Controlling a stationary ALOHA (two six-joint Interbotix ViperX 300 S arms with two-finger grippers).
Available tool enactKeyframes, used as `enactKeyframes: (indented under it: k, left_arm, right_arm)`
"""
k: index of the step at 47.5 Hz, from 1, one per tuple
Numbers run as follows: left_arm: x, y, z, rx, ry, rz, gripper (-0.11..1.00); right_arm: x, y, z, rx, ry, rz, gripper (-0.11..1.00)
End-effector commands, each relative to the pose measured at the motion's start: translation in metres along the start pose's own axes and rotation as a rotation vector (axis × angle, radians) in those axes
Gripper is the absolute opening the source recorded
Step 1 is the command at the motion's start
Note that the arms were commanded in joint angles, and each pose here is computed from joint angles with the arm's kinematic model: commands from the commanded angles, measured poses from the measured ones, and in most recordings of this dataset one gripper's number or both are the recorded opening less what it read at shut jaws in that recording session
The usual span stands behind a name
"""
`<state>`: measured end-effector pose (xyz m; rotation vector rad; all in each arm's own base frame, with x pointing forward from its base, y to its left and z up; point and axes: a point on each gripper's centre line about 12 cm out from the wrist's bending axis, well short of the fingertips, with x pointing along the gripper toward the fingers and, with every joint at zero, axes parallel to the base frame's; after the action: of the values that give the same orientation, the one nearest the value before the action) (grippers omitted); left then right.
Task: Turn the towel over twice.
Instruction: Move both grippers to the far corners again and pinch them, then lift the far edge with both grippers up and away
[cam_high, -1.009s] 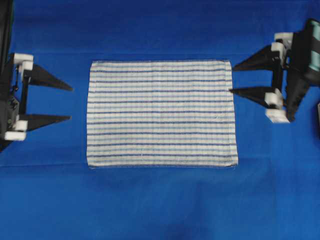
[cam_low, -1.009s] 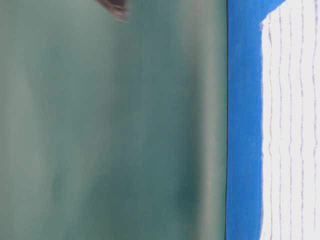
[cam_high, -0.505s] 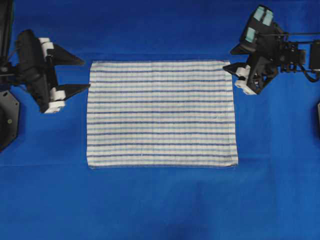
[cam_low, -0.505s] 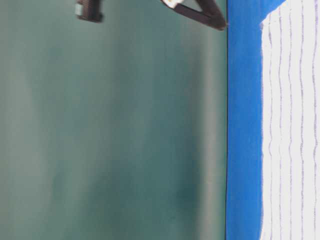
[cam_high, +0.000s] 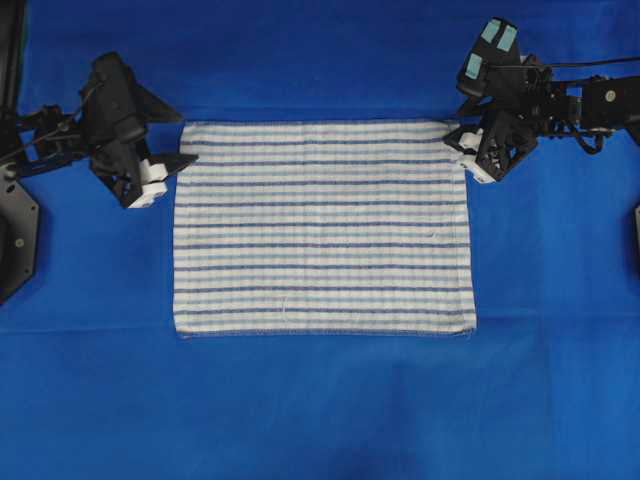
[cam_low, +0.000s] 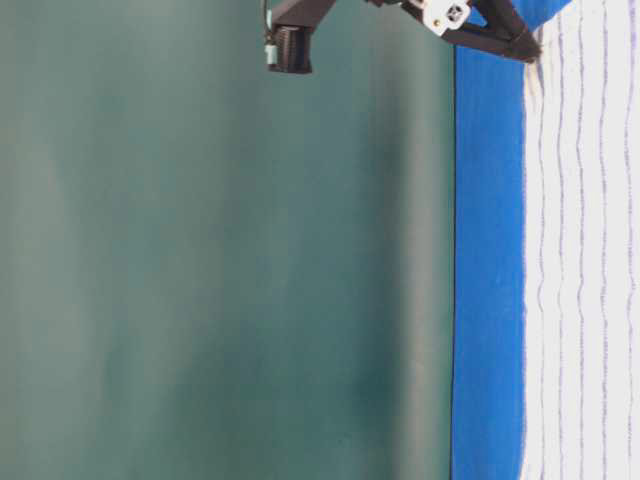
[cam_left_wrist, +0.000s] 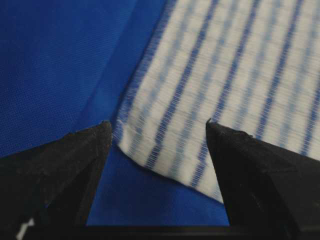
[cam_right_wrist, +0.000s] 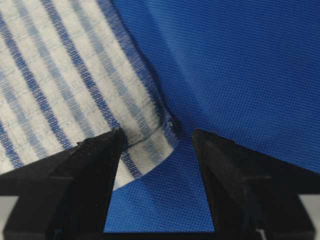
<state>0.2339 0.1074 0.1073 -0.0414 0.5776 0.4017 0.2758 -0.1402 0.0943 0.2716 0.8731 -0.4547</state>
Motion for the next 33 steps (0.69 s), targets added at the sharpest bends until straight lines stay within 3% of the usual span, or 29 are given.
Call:
enactKeyframes:
  k: [1,16,21,25,30,33]
  left_arm:
    - [0.008,0.006,0.004,-0.01,-0.003,0.018,0.71]
    - [0.023,0.015,-0.014,-0.021,0.075,0.044,0.69]
    - [0.023,0.016,-0.015,-0.021,0.083,0.046,0.66]
    - [0.023,0.015,-0.017,-0.013,0.091,0.044,0.56]
    - [0.023,0.015,-0.018,0.02,0.099,0.042,0.31]
    - [0.024,0.016,-0.017,0.028,0.099,0.043,0.16]
  right_arm:
    - [-0.001,-0.001,0.007,-0.004,-0.027,0.003,0.62]
    - [0.007,-0.002,0.004,-0.001,-0.011,0.005,0.61]
    - [0.015,-0.003,0.001,-0.001,0.007,0.006,0.52]
    - [0.02,-0.005,0.0,0.001,0.013,0.007,0.35]
    - [0.021,-0.006,0.0,0.001,0.016,0.005,0.1]
    - [0.02,-0.006,-0.001,0.002,0.018,0.002,0.08]
